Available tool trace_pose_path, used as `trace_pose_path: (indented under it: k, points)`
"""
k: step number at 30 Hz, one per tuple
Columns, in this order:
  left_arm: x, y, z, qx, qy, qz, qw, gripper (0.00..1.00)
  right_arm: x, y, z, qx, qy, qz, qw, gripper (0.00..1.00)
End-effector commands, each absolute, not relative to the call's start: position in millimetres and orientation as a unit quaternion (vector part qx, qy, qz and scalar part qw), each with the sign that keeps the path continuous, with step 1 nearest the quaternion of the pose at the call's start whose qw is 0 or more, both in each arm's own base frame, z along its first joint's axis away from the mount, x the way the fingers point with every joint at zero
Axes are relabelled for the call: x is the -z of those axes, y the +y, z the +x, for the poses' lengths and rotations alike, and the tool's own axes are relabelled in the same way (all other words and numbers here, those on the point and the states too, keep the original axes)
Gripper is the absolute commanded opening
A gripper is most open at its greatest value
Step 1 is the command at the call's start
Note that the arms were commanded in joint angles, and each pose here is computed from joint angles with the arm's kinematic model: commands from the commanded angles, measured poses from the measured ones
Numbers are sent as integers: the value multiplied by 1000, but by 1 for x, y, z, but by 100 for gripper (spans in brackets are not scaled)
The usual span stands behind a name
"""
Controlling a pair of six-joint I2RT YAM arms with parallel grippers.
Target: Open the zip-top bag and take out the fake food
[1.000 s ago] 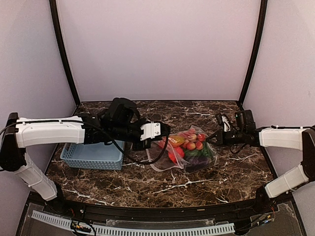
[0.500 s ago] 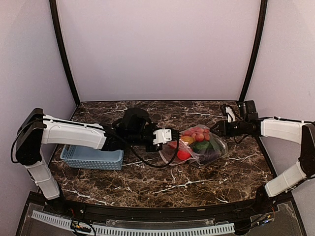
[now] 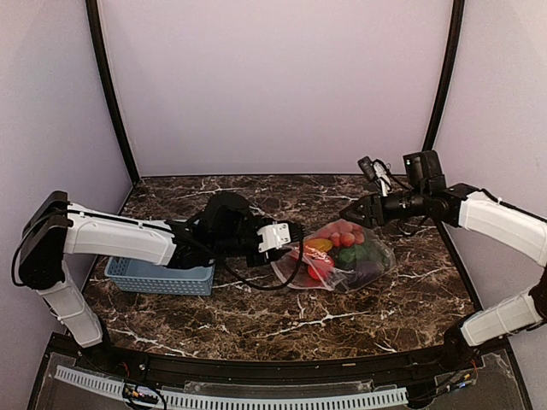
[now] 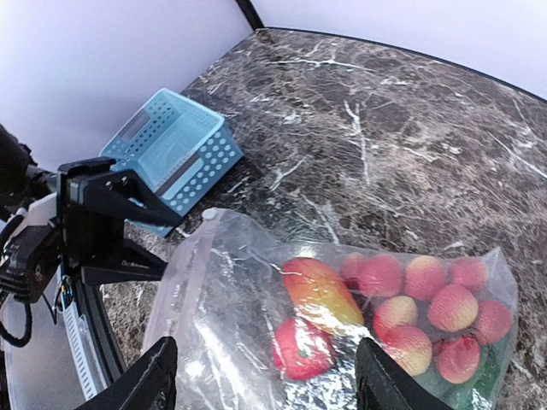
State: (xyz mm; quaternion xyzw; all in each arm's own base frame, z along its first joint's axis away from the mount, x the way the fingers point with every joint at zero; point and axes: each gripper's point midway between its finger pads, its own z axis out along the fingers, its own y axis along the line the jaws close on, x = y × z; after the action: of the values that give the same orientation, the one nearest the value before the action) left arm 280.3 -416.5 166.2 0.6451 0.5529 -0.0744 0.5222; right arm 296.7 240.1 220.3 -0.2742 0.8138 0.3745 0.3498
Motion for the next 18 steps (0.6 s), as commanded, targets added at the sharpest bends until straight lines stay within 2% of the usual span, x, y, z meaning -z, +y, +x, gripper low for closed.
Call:
trace_pose_path:
  k: [1, 8, 10, 13, 18]
  points:
    - [-208, -390, 277, 75, 588, 582, 556, 51, -233, 271, 277, -370, 803, -332, 329, 68]
    - [-219, -345, 269, 97, 655, 479, 576, 64, -222, 315, 254, -339, 801, -401, 286, 67]
    - [-222, -333, 267, 107, 672, 450, 578, 75, -217, 327, 246, -333, 802, -415, 272, 67]
    - [-234, -319, 263, 130, 693, 400, 585, 82, -201, 343, 234, -311, 801, -445, 253, 67]
    - [-245, -281, 277, 95, 734, 297, 604, 94, -171, 366, 217, -261, 812, -470, 227, 66]
